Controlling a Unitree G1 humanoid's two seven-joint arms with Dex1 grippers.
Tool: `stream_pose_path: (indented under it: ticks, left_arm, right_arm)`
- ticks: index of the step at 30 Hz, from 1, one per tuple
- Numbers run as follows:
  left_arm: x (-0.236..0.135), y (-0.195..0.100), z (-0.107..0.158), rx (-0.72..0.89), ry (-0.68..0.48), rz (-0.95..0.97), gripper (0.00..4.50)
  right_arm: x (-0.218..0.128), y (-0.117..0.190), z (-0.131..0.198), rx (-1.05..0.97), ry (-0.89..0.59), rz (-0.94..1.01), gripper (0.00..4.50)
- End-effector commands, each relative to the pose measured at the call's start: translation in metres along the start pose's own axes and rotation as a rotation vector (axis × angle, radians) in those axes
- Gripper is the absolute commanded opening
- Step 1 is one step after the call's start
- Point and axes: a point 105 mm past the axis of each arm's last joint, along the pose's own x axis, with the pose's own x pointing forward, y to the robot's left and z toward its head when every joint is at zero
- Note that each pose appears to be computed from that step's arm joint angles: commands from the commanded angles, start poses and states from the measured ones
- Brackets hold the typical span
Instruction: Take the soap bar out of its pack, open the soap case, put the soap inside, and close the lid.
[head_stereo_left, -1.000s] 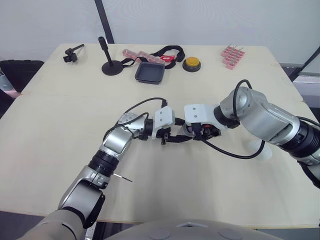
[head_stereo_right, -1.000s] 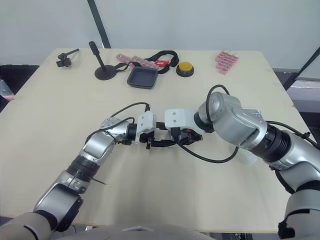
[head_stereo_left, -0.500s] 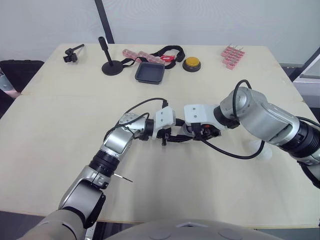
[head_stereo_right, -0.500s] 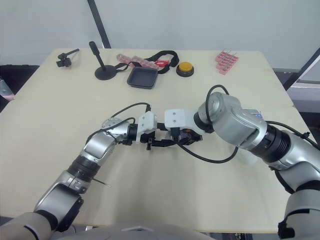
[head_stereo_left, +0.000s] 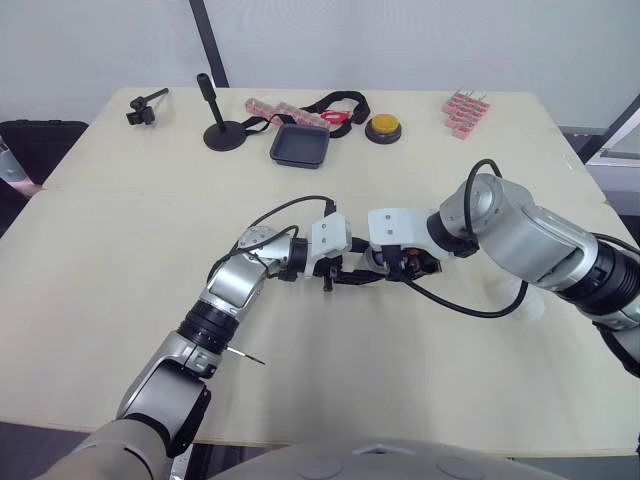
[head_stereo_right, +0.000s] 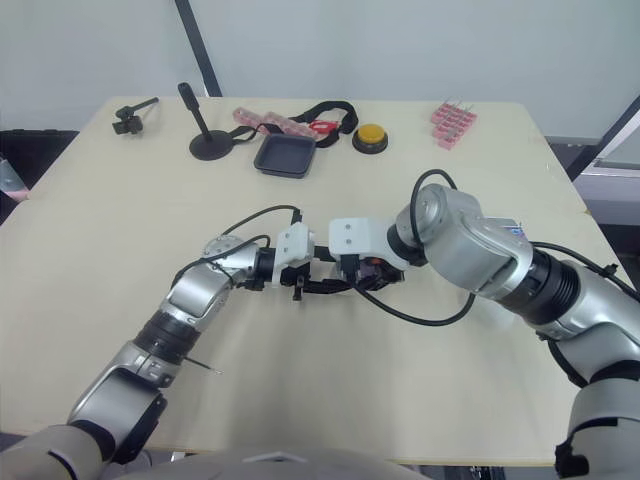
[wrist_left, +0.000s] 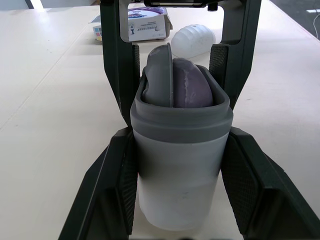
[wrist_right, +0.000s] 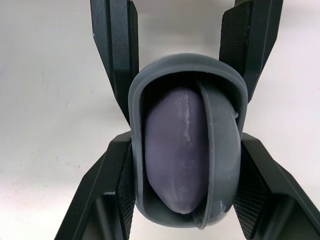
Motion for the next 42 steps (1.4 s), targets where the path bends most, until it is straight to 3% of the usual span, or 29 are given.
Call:
stream_pose_path:
  ticks: [1, 3, 5, 9, 10, 23, 33, 40, 42]
  left_arm:
    - [0.004, -0.001, 0.001, -0.009, -0.021, 0.019, 1.86]
    - [0.003, 0.000, -0.001, -0.011, -0.022, 0.038, 1.86]
    - [0.002, 0.000, -0.004, -0.012, -0.017, 0.043, 1.86]
    - [0.001, 0.001, -0.005, -0.016, -0.022, 0.056, 1.86]
    - [0.001, 0.002, -0.004, -0.017, -0.026, 0.061, 1.86]
    - [-0.022, 0.004, -0.008, -0.002, -0.085, 0.131, 1.86]
    - [-0.037, 0.011, -0.006, 0.007, -0.201, 0.249, 1.86]
    - [-0.058, 0.009, 0.015, -0.024, -0.391, 0.310, 1.86]
    - [-0.062, 0.005, 0.012, -0.030, -0.376, 0.300, 1.86]
  right_arm:
    - [-0.010, -0.003, 0.021, -0.085, -0.074, -0.041, 2.13]
    - [-0.010, -0.003, 0.021, -0.086, -0.075, -0.042, 2.13]
    - [-0.010, -0.003, 0.021, -0.090, -0.078, -0.044, 3.08]
    - [-0.010, -0.004, 0.021, -0.099, -0.086, -0.047, 4.35]
    - [-0.010, -0.004, 0.021, -0.103, -0.088, -0.048, 4.43]
    - [-0.032, -0.026, 0.001, -0.098, -0.070, -0.154, 4.43]
    - [-0.070, 0.022, 0.003, -0.324, -0.205, -0.052, 4.43]
    - [-0.068, 0.022, -0.022, -0.183, -0.177, -0.085, 4.43]
    - [-0.069, 0.020, -0.027, -0.135, -0.173, -0.098, 4.43]
